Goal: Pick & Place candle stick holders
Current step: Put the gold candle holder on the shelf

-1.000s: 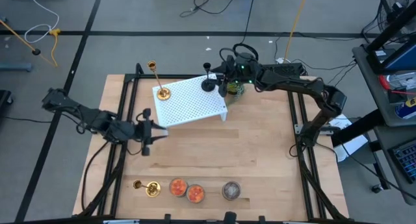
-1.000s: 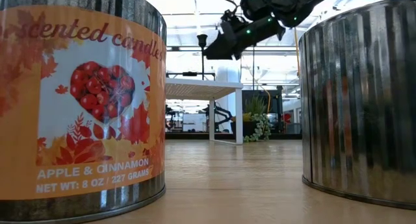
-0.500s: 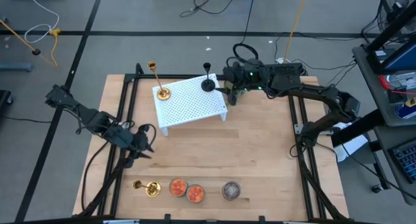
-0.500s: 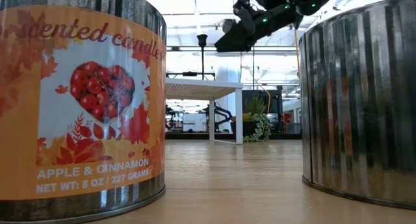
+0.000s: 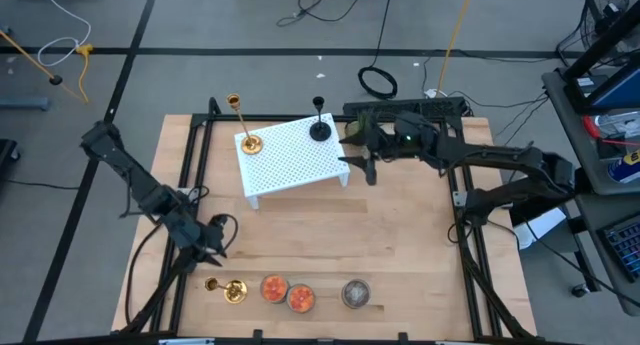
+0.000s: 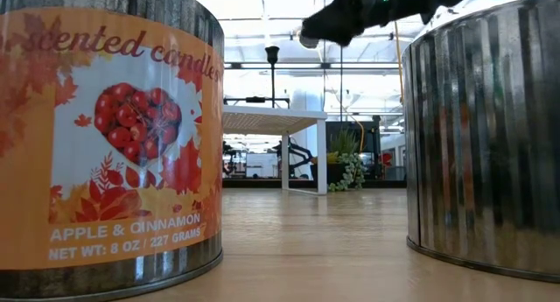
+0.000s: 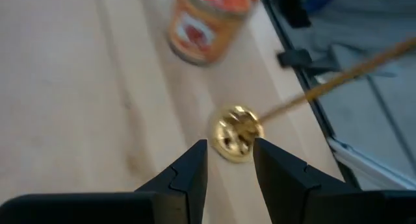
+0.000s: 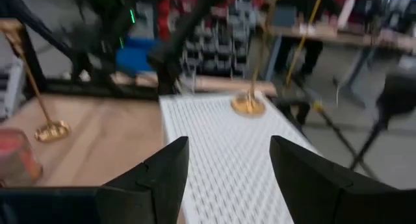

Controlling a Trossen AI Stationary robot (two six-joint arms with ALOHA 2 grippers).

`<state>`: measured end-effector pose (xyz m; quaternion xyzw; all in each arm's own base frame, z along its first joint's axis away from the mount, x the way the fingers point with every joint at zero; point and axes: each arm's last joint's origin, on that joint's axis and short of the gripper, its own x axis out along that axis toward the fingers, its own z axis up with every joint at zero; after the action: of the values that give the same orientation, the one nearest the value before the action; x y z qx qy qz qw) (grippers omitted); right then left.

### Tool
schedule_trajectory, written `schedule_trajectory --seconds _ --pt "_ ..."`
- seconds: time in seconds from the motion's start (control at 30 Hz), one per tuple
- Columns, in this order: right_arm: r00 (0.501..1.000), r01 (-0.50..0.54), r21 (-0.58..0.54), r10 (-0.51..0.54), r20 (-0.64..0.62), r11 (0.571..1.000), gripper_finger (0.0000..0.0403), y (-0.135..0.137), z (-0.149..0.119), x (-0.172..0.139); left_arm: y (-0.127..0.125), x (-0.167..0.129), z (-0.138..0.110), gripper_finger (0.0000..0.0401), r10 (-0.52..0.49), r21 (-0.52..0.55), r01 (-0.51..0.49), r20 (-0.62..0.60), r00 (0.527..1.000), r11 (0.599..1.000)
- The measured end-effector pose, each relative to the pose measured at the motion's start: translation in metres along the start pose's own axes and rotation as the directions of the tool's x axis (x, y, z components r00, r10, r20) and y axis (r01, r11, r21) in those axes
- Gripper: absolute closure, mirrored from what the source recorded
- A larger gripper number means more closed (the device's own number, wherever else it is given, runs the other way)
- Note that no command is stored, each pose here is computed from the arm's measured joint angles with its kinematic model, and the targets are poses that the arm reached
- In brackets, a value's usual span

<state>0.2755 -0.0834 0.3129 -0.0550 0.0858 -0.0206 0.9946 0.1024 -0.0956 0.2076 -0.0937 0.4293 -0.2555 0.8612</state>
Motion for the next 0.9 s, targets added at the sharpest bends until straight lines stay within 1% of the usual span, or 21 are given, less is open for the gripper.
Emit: schedule_trajectory --seconds 0.07,0.13,0.27,0.43,0.57,0.77,0.9 --pt "0.999 -0.008 -0.014 0.008 0.043 1.000 0.0188 0.005 0.001 -0.003 0.000 0.009 -0.010 0.0272 -0.051 -0.013 0.051 -0.019 0.999 0.999" --pt "0.997 -0.013 -0.022 0.015 0.081 1.000 0.0188 0.009 0.001 -0.004 -0.002 0.014 -0.015 0.0272 -0.089 -0.009 0.089 -0.011 0.996 0.996" --pt "0.991 -0.028 -0.037 0.032 0.126 0.999 0.0188 0.015 0.003 -0.004 -0.003 0.021 -0.021 0.0272 -0.113 0.053 0.112 0.032 0.993 0.992" --pt "0.990 -0.043 -0.078 0.053 0.128 0.996 0.0188 0.021 0.004 -0.003 -0.006 0.022 -0.018 0.0272 -0.108 0.151 0.089 0.122 0.987 0.985" --pt "0.990 -0.051 -0.085 0.062 0.129 0.995 0.0188 0.024 0.004 -0.002 -0.011 0.021 -0.013 0.0272 -0.142 0.238 0.095 0.186 0.972 0.967" --pt "0.990 -0.053 -0.087 0.064 0.129 0.995 0.0188 0.024 0.004 -0.002 -0.020 0.022 -0.009 0.0272 -0.202 0.273 0.138 0.224 0.953 0.952" --pt "0.990 -0.053 -0.087 0.064 0.129 0.995 0.0188 0.024 0.004 -0.002 -0.025 0.026 -0.007 0.0272 -0.211 0.342 0.117 0.255 0.944 0.932"
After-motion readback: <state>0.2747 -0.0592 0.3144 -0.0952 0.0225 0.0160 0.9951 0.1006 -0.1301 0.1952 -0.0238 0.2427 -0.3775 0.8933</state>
